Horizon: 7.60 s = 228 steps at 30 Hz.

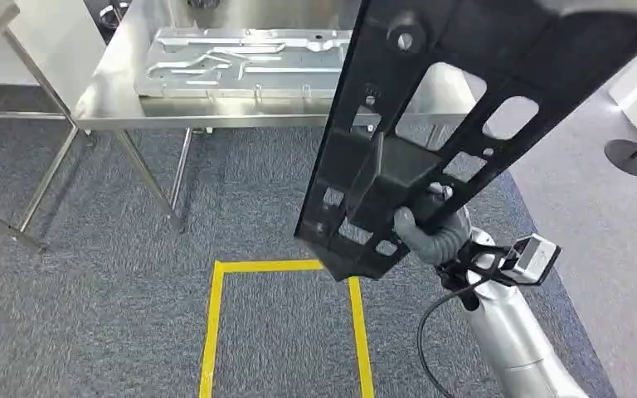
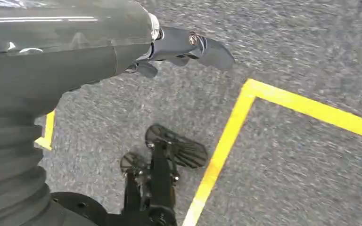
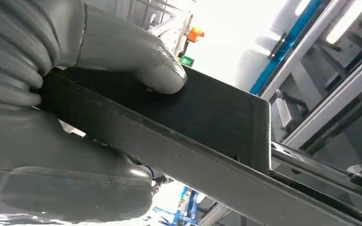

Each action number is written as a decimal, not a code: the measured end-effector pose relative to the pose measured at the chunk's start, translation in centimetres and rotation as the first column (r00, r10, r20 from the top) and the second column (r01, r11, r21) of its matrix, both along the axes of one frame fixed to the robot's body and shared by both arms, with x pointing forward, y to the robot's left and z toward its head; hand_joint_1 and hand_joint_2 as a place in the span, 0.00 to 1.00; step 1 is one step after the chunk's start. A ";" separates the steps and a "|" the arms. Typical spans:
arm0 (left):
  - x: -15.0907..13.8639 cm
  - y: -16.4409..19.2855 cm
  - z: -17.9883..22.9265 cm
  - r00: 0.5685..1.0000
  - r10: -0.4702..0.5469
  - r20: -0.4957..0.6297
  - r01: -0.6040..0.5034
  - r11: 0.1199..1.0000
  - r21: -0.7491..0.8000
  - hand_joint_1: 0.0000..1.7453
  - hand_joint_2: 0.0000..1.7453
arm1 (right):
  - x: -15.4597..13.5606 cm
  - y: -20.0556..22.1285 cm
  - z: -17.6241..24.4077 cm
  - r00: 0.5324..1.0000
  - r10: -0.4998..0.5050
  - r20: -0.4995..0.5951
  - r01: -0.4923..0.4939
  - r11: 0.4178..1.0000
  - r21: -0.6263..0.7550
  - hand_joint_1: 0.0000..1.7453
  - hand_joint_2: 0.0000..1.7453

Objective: Take the parts from the cabinet and place them on the table.

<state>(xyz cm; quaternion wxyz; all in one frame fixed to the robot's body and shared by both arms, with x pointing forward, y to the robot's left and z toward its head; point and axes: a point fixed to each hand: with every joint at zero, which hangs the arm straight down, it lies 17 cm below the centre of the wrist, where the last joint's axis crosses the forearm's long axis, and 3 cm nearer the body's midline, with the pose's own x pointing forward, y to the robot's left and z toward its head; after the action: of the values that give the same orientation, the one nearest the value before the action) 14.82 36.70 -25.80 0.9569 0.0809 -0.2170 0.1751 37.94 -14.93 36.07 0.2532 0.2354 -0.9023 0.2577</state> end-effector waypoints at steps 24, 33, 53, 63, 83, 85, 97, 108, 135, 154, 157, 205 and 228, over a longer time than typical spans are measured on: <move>-0.4 0.1 -0.1 1.000 0.003 -0.004 -0.003 1.000 -0.002 0.00 1.00 | -0.1 -0.1 -0.4 1.000 -0.001 -0.007 0.001 1.000 -0.008 1.00 1.00; -0.1 0.1 0.0 1.000 0.005 0.003 -0.005 1.000 -0.002 0.00 1.00 | -0.1 0.1 -0.3 1.000 0.000 -0.005 0.000 1.000 -0.003 1.00 1.00; -0.7 -0.7 -0.1 1.000 0.022 0.010 -0.022 1.000 -0.022 0.00 1.00 | 0.2 0.0 -2.1 0.999 -0.010 -0.045 0.009 1.000 -0.026 1.00 1.00; -1.1 -0.7 -0.2 1.000 0.026 0.014 -0.025 0.999 -0.020 0.00 1.00 | 2.8 -1.5 -1.7 0.991 -0.134 -0.029 0.134 0.991 -0.019 1.00 1.00; -0.5 -1.1 0.0 0.999 0.038 0.032 -0.038 0.999 -0.019 0.00 1.00 | 17.1 -5.4 8.7 0.278 -0.639 0.717 0.945 0.318 -0.083 1.00 1.00; 0.0 -1.1 0.1 0.999 0.037 0.038 -0.037 0.999 -0.015 0.00 1.00 | 18.0 -3.6 7.5 0.298 -0.570 0.766 0.943 0.302 -0.142 1.00 1.00; 2.3 -2.1 0.5 0.998 0.017 0.058 -0.015 1.000 -0.027 0.00 1.00 | 21.7 -0.8 -6.8 0.598 -0.421 0.682 0.798 0.230 -0.558 1.00 1.00; 4.7 -3.5 1.1 0.996 -0.027 0.089 0.030 0.999 -0.040 0.00 1.00 | 24.2 -6.6 -12.8 0.612 -0.520 0.597 0.716 0.044 -0.696 1.00 1.00; 8.1 -6.6 2.4 0.979 -0.113 0.172 0.118 0.993 -0.022 0.00 1.00 | 21.2 -6.3 -24.0 0.693 -0.153 0.705 0.676 -0.204 -0.709 0.00 0.00; 8.5 -8.0 2.5 0.966 -0.199 0.163 0.203 0.979 -0.005 0.00 0.00 | 20.3 -3.7 -21.7 0.648 -0.287 0.706 0.737 0.003 -0.676 0.00 0.00; 8.4 -8.1 2.4 0.967 -0.197 0.162 0.200 0.980 -0.008 0.00 0.00 | 19.9 -2.2 -18.2 0.654 -0.400 0.643 0.744 0.183 -0.643 0.00 0.00; -1.8 -6.3 0.0 0.995 -0.009 0.096 0.017 0.996 -0.083 0.00 0.00 | -15.2 -22.8 -50.8 -0.352 -0.914 -0.200 0.474 0.010 -0.881 0.00 0.00; -2.1 -7.0 -0.2 0.995 -0.056 0.081 0.063 0.995 -0.081 0.00 0.00 | -25.4 -11.9 -61.8 -0.478 -0.823 -0.308 -0.094 0.396 -0.913 0.00 0.00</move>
<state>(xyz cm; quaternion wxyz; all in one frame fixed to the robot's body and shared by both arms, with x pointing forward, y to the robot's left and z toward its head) 12.68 29.70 -25.98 0.9549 0.0272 -0.2495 0.1586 12.55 -26.78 -25.75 0.9523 -0.2030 -0.2045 0.0999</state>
